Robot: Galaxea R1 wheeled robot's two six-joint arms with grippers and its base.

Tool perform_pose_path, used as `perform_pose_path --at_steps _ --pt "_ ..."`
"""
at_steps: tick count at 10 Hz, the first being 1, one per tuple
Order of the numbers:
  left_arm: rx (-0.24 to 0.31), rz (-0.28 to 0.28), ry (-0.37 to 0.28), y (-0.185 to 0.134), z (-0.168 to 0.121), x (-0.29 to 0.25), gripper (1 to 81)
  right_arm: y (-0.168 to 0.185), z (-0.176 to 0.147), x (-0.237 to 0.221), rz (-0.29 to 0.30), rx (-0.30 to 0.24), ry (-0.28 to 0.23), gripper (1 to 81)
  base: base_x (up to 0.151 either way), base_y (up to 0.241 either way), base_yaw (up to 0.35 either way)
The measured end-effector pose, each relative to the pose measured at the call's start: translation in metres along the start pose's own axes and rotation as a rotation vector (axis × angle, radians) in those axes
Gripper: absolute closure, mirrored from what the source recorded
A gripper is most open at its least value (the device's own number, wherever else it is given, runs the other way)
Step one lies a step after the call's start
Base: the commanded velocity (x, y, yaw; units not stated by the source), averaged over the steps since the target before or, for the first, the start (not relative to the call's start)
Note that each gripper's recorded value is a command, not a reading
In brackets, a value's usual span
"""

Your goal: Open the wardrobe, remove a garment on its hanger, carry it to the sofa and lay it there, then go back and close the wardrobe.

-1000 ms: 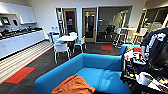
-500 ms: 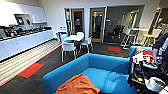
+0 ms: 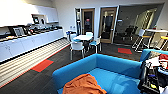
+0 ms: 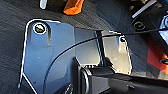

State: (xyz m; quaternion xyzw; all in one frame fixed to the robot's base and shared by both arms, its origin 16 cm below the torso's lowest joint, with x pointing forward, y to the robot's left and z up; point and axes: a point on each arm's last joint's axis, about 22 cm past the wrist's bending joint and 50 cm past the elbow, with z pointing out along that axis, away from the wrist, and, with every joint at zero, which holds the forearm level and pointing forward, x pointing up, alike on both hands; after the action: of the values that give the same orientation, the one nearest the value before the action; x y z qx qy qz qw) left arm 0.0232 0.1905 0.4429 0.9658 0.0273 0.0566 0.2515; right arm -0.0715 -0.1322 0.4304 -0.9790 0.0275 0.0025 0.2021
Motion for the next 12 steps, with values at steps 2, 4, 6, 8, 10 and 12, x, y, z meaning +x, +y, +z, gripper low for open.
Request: perform_pose_path --at_steps 2,4,6,8,10,12 --pt "-0.003 0.004 -0.002 0.0024 0.0012 -0.0005 1.0 0.0034 -0.0008 0.0002 0.000 -0.005 0.000 1.0 0.000 0.000 0.297" --pt "0.000 0.005 -0.002 0.0011 0.0007 -0.0006 1.0 0.0034 -0.0007 0.0002 -0.001 -0.006 0.000 1.0 0.000 0.000 0.304" --pt "0.000 0.012 -0.003 0.0016 0.0012 0.0008 1.0 0.0037 -0.0007 0.0023 -0.001 -0.005 0.004 1.0 0.000 0.000 0.304" --pt "0.010 0.016 -0.012 0.0020 0.0030 -0.0016 1.0 0.0041 -0.0008 0.0017 -0.001 -0.007 0.003 1.0 0.000 0.000 0.305" --pt "0.013 0.030 -0.020 0.0044 0.0049 -0.0037 1.0 0.0037 -0.0008 0.0008 -0.001 -0.006 0.001 1.0 0.000 0.000 0.305" --pt "0.020 0.038 -0.026 0.0028 0.0049 -0.0048 1.0 0.0048 -0.0009 0.0029 -0.002 -0.008 0.004 1.0 0.000 0.000 0.305"
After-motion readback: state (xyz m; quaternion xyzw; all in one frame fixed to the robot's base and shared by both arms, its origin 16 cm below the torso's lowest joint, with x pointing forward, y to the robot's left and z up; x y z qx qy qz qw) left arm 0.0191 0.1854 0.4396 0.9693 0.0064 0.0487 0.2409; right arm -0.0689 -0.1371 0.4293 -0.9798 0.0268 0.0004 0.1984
